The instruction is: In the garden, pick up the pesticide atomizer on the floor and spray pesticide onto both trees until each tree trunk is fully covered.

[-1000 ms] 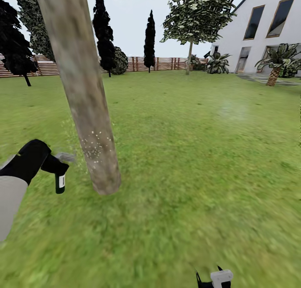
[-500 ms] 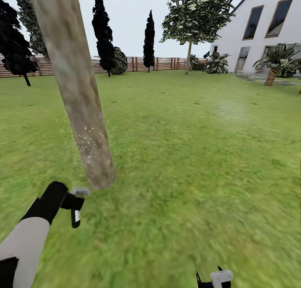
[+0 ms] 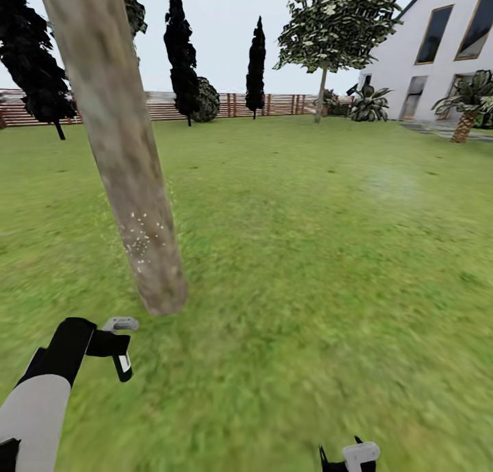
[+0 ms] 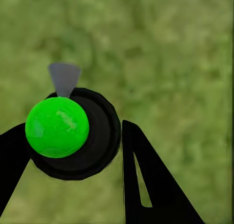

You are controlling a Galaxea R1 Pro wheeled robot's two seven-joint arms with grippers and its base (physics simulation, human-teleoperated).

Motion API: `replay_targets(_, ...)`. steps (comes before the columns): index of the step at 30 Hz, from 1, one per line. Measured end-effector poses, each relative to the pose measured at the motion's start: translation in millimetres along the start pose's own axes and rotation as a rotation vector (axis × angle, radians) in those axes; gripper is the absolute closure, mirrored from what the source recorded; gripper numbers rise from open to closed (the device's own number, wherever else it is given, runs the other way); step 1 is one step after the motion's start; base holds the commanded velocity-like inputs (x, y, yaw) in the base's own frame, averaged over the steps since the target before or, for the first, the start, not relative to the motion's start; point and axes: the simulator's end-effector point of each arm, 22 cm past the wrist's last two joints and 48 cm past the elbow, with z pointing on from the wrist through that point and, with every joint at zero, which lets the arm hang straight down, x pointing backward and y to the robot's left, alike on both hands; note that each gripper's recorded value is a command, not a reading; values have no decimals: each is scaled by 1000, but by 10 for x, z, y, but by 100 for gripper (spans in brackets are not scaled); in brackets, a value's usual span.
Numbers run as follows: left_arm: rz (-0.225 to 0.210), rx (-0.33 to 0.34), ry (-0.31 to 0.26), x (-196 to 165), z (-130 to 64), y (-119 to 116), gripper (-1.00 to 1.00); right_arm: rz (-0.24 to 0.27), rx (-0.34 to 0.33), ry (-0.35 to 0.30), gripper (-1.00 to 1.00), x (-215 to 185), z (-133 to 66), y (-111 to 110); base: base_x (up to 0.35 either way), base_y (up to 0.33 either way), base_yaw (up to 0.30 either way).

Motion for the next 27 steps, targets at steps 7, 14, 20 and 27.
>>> replay_targets(7,0,2,0,5,4,-6,100,2,6,0,-100,1,0,-12,239,-188,2)
replay_targets(14,-3,2,-1,7,1,3,100,1,2,0,-100,0,0,-3,231,-176,10)
replay_targets(20,-6,1,1,11,-2,13,100,2,0,0,-100,-1,0,4,30,-19,229)
replay_targets(27,-4,1,0,8,-3,13,100,1,0,0,-100,0,0,3,54,-34,148)
